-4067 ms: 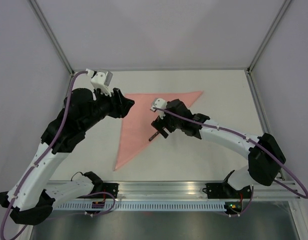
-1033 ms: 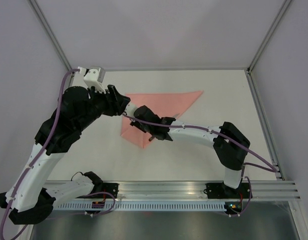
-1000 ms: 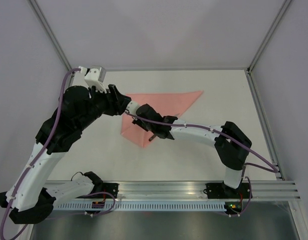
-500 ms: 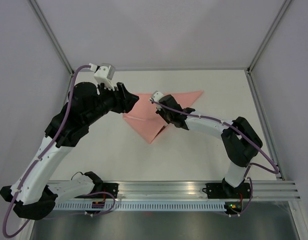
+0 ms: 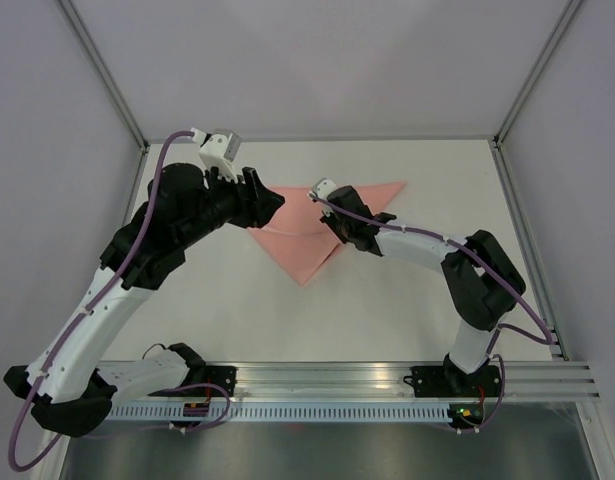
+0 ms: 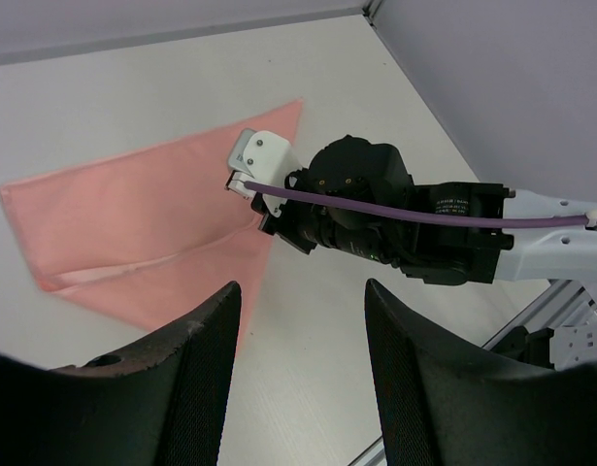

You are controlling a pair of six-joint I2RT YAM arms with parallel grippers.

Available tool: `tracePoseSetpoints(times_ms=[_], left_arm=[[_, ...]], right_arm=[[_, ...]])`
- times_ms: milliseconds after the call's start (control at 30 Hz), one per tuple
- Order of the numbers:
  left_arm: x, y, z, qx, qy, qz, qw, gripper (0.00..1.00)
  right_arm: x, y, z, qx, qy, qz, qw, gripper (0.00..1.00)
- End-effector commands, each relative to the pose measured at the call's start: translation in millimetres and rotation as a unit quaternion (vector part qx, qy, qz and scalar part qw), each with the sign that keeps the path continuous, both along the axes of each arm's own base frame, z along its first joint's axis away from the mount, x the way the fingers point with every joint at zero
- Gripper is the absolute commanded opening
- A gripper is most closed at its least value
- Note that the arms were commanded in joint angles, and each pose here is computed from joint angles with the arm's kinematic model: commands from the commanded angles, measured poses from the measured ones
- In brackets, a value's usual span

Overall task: Fold the napkin, place the utensils inside, and roll it up
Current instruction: Fold the napkin

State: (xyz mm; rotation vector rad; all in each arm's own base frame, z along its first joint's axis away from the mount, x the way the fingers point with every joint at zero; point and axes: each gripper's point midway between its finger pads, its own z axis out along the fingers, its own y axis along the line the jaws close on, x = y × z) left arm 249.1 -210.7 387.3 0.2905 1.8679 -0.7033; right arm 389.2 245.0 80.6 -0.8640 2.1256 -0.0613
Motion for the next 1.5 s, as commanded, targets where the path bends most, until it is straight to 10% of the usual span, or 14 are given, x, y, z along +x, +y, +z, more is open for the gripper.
tracePoseSetpoints(times_ms=[0,400,900,1467], left_arm=[[3,-5,4,-0.003,-0.014,-0.012,1.000,0.59],[6,-8,-9,0.007,-0.006,-0.013,1.000,0.59],[8,-11,-14,0.011,-0.008,-0.019,1.000,0.59],[13,-17,-12,0.012,-0.011,-0.027,1.000,0.59]], right_arm=[[7,-4,-8,-0.006,-0.001,-0.002,1.000,0.00],[11,-6,-28,-0.015,0.022,-0.003,1.000,0.02],[41,-34,-10,0.033,0.064,-0.047,0.996,0.60],[126,-144,-3,0.259,0.194,-0.201,0.925,0.63]])
